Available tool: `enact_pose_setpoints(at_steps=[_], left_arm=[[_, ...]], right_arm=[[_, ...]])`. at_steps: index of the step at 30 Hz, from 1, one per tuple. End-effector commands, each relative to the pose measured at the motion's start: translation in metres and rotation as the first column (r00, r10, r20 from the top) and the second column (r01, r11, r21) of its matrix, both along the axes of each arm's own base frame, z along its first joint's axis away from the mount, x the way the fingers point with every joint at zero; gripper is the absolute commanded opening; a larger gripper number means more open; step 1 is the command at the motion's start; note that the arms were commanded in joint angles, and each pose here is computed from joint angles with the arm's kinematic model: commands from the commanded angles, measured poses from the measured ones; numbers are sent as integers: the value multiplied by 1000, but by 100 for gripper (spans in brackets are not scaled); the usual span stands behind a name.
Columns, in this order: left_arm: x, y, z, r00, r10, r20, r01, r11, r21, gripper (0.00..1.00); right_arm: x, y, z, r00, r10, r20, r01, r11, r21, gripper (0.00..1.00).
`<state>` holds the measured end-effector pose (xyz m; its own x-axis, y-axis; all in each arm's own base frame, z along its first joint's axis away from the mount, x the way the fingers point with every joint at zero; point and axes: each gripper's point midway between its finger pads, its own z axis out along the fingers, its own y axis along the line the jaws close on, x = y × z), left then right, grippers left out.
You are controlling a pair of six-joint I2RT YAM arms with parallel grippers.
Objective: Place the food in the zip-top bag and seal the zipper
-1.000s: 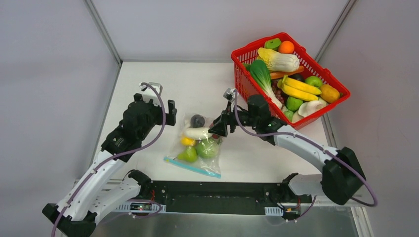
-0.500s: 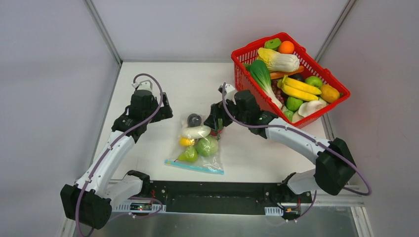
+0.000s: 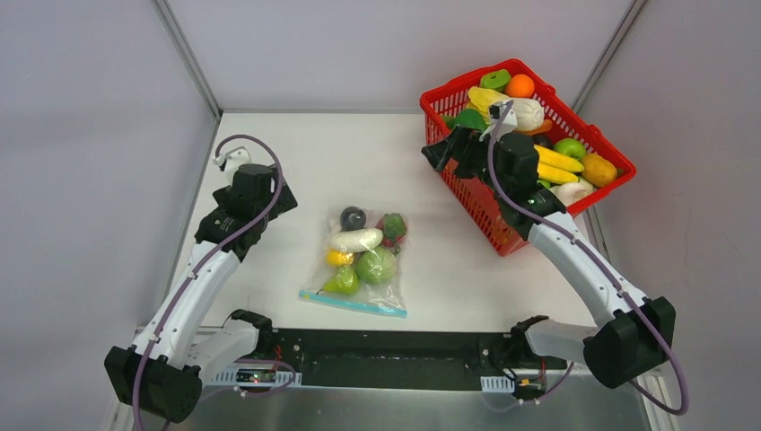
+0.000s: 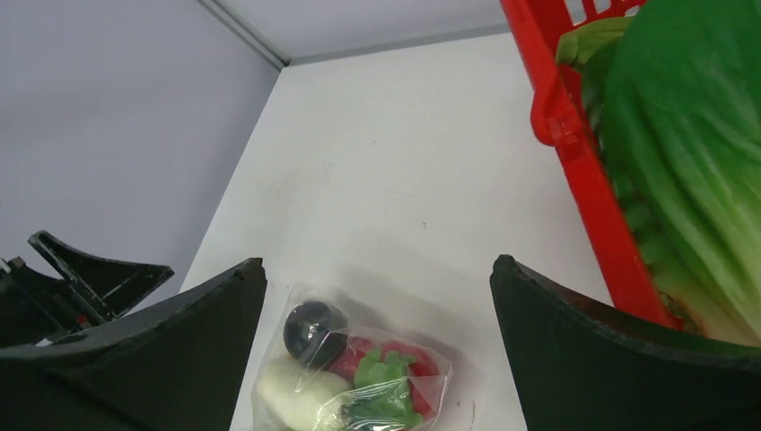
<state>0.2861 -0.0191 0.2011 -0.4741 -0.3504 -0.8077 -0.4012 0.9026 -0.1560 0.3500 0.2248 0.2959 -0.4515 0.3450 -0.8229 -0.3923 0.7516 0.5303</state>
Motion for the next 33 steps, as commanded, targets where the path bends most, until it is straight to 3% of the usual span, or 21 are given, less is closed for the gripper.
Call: enact_pose_setpoints(at_steps=[1,5,9,17,21,29,33], left_arm=[[-1,14,31,992,62,113,-64,998,12,99],[-2,16,41,982,56,179,-59,998,8,99],[-6,16,50,975,35,220,-38,999,11,99],[-12,8,74,947,-59,316,56,998,21,99],[-15,2,83,935,-107,338,101,994,36,99],[-3,-7,77,944,-162,288,143,986,84,99],[0,-13,77,939,-182,292,165,983,81,99]], right_arm=[[0,-26,54,988,-123,90,114,989,99,100],[12,-59,55,970,-229,87,226,973,46,100],[23,-83,34,951,-309,2,309,950,-40,100],[24,-110,19,927,-375,5,374,923,-93,100],[18,-104,14,943,-333,-3,332,940,-84,100],[-9,-66,27,994,-78,72,81,996,-38,100],[-12,-73,27,990,-99,101,107,992,-69,100]])
